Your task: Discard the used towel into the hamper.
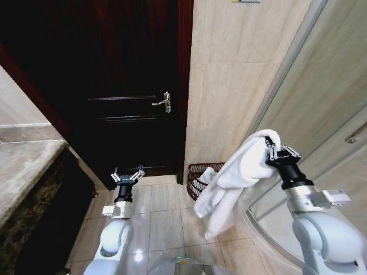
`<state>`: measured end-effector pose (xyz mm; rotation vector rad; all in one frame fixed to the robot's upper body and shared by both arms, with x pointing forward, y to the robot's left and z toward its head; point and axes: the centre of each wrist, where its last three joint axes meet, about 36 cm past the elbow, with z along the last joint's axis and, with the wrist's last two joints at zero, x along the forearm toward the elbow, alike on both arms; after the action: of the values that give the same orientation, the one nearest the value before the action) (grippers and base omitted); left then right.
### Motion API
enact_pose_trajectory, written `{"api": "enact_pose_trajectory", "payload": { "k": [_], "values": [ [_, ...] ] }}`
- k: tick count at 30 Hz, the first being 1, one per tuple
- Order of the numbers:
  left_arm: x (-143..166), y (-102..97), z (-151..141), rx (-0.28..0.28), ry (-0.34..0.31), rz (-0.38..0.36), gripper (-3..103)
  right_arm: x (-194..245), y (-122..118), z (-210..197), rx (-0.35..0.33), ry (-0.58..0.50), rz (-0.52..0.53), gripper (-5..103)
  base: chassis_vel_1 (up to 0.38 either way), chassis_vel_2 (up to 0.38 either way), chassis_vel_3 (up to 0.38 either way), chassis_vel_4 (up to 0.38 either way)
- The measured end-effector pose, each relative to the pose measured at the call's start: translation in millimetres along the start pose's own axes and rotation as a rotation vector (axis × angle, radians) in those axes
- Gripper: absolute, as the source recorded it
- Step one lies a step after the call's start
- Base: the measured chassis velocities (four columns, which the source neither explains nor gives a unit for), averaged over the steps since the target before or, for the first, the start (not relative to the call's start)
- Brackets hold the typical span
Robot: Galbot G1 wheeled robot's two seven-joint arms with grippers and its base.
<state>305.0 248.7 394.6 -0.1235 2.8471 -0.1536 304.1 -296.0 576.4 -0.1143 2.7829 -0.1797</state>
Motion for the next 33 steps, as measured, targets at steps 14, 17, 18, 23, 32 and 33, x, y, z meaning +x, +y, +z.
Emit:
{"api": "enact_pose_trajectory", "payload": {
  "k": [14,17,18,23,32,33],
  "values": [
    [17.8,-1.7,5.2,-0.067,0.029,-0.049,100,-85.6,-5.1,-4.5,-0.075,-0.117,-0.064,3,0.000,0.000,0.000,0.000],
    [15.4,-6.1,6.9,-0.068,0.029,-0.040,100,-98.9,-16.8,-4.2,-0.079,-0.122,-0.050,3,0.000,0.000,0.000,0.000],
    [13.0,-8.2,7.3,-0.066,0.029,-0.035,100,-105.5,-24.3,-5.4,-0.078,-0.127,-0.039,3,0.000,0.000,0.000,0.000],
    [4.2,-10.4,6.0,-0.068,0.027,-0.025,100,-145.3,-57.7,-23.8,-0.068,-0.167,-0.008,3,0.000,0.000,0.000,0.000],
    [5.3,-6.9,4.4,-0.075,0.028,-0.058,100,-212.9,-67.8,-62.3,-0.079,-0.216,-0.035,3,0.000,0.000,0.000,0.000],
    [4.6,-7.9,4.3,-0.072,0.026,-0.059,100,-218.1,-67.1,-66.2,-0.080,-0.218,-0.037,3,0.000,0.000,0.000,0.000]
  ]
}}
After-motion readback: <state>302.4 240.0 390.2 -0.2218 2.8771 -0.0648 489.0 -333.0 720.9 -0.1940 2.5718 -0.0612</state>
